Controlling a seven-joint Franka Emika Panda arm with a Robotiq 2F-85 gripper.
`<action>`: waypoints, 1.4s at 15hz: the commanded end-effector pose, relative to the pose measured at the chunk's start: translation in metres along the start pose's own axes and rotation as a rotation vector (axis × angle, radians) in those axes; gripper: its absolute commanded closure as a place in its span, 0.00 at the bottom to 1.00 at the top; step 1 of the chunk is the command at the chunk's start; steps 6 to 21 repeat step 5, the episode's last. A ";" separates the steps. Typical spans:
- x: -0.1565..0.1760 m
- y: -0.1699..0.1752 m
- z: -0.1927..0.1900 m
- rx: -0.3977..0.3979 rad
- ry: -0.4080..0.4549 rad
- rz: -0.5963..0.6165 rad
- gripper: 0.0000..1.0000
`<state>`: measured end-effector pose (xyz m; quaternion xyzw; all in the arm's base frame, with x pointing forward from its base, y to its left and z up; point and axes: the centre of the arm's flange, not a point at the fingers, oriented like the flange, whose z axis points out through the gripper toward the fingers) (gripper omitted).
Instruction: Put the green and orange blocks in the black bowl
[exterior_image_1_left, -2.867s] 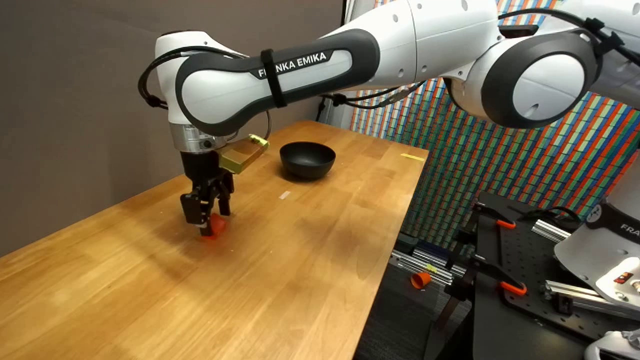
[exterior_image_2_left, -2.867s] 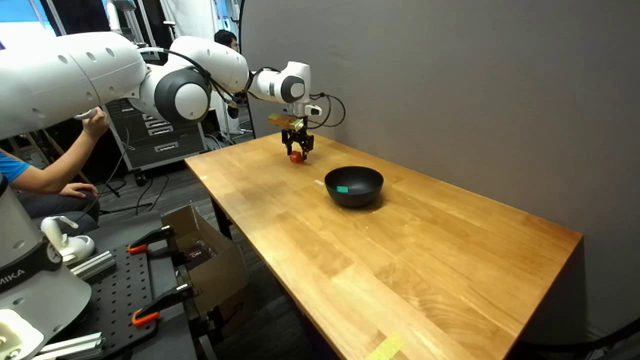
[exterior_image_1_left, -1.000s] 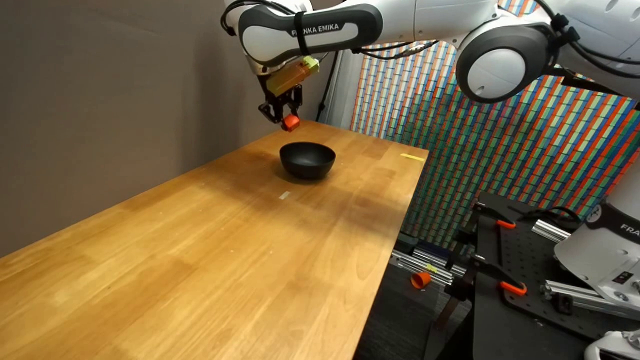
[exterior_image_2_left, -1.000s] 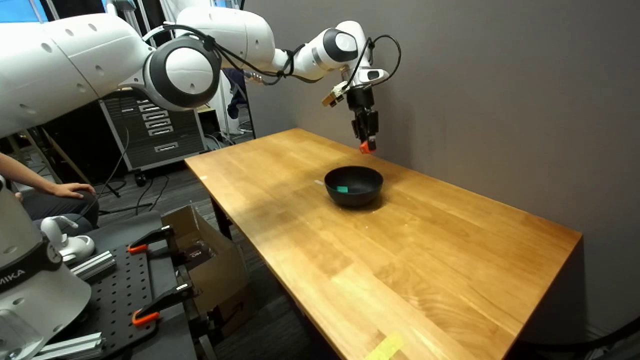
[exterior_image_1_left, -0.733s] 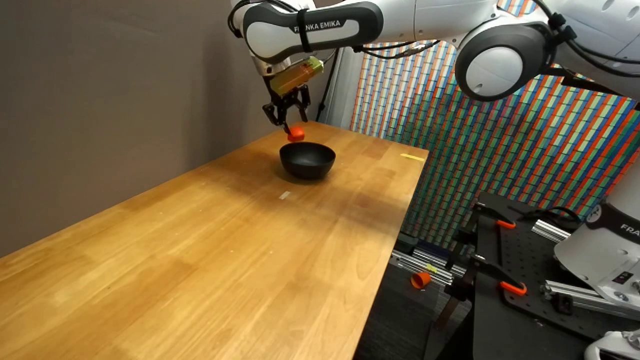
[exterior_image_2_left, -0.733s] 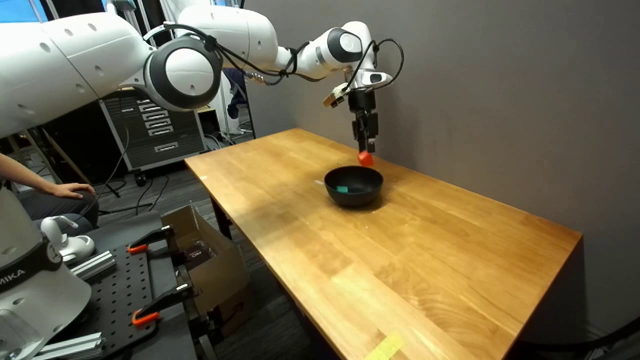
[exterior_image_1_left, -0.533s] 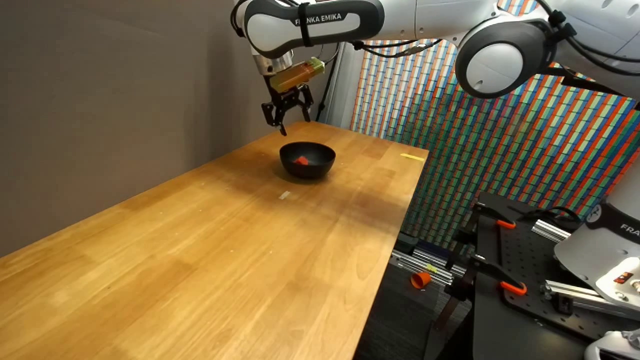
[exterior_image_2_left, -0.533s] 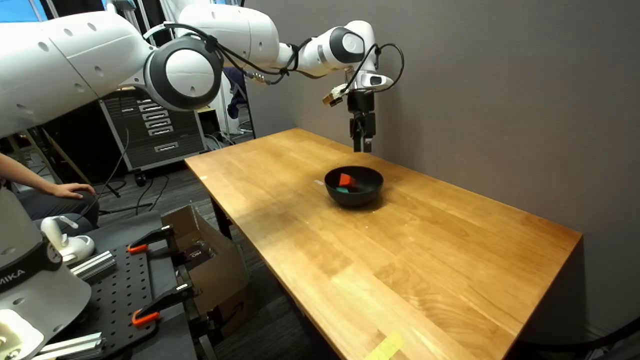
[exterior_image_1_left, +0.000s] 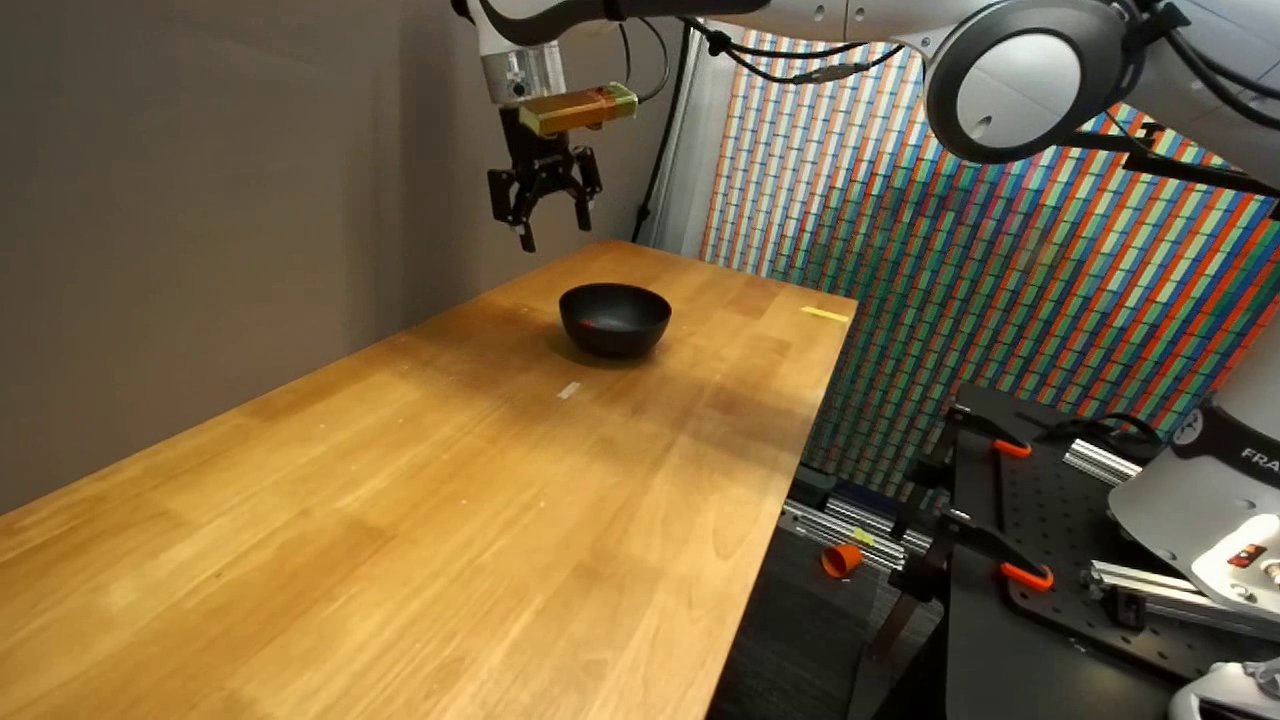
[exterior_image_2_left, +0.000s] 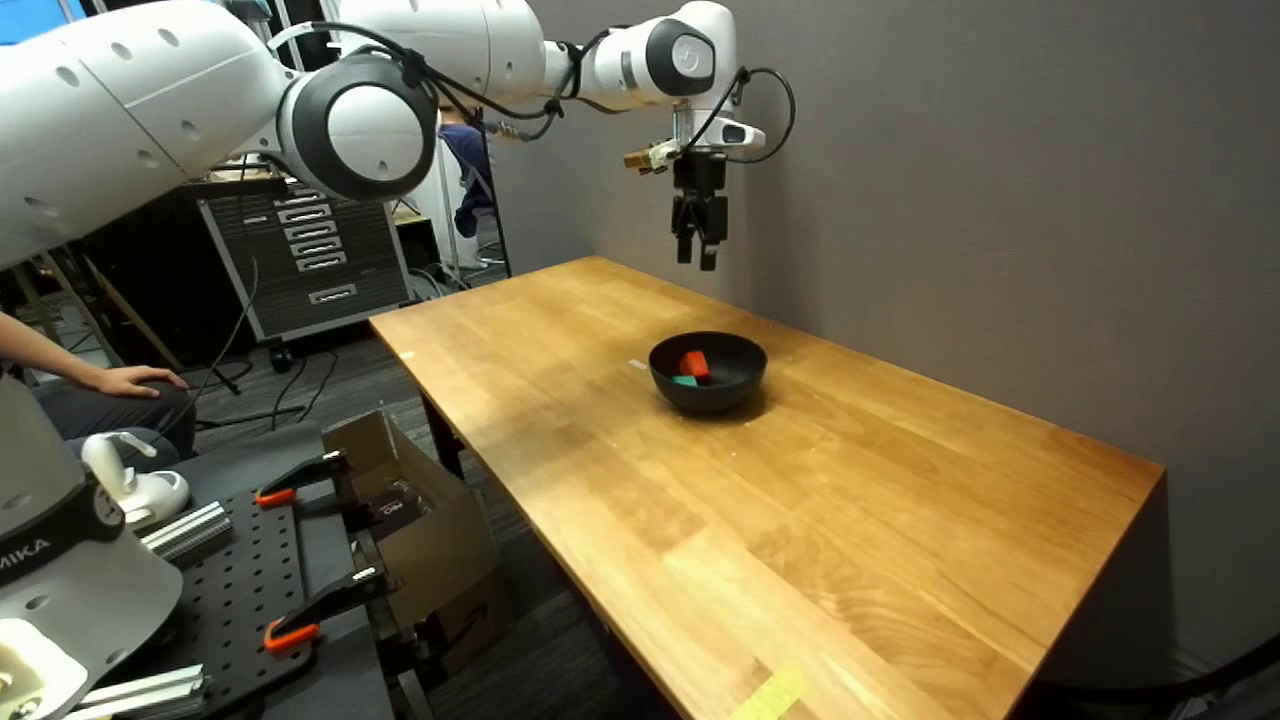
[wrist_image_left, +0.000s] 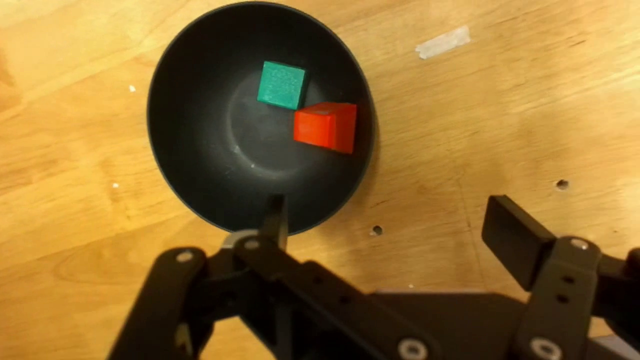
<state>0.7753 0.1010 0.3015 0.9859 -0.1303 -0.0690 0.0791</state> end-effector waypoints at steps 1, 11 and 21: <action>-0.075 0.014 -0.023 0.068 0.001 -0.128 0.00; -0.021 -0.016 -0.041 0.052 -0.009 -0.116 0.00; -0.021 -0.016 -0.041 0.052 -0.009 -0.116 0.00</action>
